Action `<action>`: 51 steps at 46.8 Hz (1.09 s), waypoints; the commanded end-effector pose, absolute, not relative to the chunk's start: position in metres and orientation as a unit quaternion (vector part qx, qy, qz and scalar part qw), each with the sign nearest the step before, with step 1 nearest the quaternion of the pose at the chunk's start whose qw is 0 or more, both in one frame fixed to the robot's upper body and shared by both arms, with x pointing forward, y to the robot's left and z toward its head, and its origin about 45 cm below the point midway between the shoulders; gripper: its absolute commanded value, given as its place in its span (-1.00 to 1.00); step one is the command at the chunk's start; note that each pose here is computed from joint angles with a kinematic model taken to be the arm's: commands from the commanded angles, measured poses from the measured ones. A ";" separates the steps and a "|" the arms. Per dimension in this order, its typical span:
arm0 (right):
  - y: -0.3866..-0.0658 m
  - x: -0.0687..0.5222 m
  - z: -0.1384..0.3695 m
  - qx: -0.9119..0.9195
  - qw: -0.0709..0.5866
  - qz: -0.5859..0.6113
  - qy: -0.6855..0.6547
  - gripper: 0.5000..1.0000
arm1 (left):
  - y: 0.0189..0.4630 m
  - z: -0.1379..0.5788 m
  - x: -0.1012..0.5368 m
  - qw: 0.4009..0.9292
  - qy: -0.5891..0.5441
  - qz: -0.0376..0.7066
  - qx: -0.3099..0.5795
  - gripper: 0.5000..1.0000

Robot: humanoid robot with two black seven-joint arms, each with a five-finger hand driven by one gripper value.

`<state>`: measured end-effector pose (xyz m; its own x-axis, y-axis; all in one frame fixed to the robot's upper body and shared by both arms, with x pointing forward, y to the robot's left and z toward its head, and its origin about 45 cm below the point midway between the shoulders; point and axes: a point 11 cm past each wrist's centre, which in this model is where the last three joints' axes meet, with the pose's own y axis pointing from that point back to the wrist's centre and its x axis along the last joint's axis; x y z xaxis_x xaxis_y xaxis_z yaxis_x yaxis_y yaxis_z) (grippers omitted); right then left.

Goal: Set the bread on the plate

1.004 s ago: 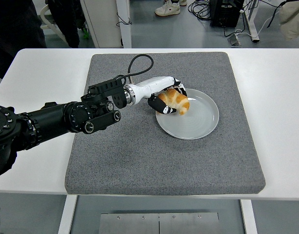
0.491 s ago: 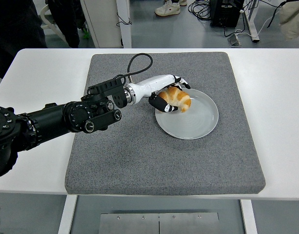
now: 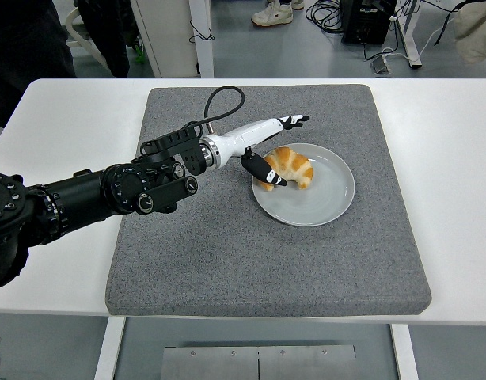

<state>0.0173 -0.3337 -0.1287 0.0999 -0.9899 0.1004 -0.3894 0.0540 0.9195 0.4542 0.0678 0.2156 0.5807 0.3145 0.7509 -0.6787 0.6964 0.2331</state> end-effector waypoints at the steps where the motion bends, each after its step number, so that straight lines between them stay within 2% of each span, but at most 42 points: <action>1: -0.334 0.017 -0.129 0.597 0.440 -0.341 -0.577 1.00 | 0.068 0.215 0.454 0.851 -0.352 0.292 0.258 0.87; 16: -0.334 0.017 -0.129 0.597 0.440 -0.341 -0.577 1.00 | 0.059 0.243 0.464 0.860 -0.329 0.321 0.221 0.88; 24: -0.334 0.017 -0.129 0.597 0.440 -0.341 -0.577 1.00 | 0.054 0.263 0.472 0.885 -0.250 0.345 0.188 0.88; 39: -0.333 0.017 -0.129 0.597 0.438 -0.343 -0.578 1.00 | 0.056 0.294 0.486 0.893 -0.143 0.414 0.103 0.88; 51: -0.333 0.017 -0.129 0.598 0.438 -0.343 -0.577 1.00 | 0.124 0.331 0.514 0.858 -0.095 0.505 0.025 0.88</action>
